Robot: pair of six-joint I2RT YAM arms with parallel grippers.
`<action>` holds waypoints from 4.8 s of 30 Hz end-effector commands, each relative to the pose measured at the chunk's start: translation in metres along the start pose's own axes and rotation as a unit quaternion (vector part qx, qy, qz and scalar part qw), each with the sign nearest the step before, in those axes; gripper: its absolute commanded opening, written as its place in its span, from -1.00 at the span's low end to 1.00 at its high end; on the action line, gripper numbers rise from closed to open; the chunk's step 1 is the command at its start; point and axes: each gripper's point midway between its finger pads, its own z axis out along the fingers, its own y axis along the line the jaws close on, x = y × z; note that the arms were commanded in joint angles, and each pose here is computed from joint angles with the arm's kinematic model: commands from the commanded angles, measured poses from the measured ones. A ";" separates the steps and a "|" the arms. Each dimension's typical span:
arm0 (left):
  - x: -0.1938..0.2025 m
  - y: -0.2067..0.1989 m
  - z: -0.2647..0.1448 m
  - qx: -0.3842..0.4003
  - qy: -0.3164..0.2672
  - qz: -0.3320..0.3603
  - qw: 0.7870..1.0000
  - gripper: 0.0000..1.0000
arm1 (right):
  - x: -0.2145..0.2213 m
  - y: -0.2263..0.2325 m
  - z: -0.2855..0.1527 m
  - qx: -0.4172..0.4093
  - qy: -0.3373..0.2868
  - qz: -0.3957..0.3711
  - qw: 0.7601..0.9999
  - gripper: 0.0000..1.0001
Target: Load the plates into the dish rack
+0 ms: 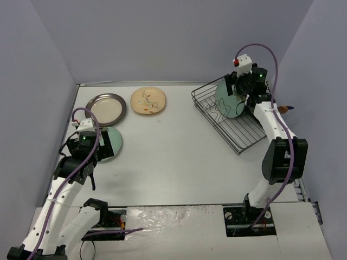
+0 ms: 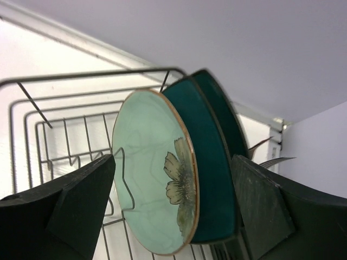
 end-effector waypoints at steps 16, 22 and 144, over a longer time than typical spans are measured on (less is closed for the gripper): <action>0.018 -0.025 0.042 0.037 -0.049 -0.328 0.943 0.94 | -0.091 0.224 -0.190 -0.350 -0.225 0.322 0.850 1.00; 0.041 -0.012 0.071 0.018 -0.049 -0.442 0.895 0.94 | -0.058 0.246 -0.202 -0.382 -0.195 0.322 0.844 1.00; -0.020 -0.104 -0.005 0.374 0.021 -0.231 0.898 0.21 | -0.064 0.319 -0.152 -0.382 -0.056 0.265 0.884 -1.00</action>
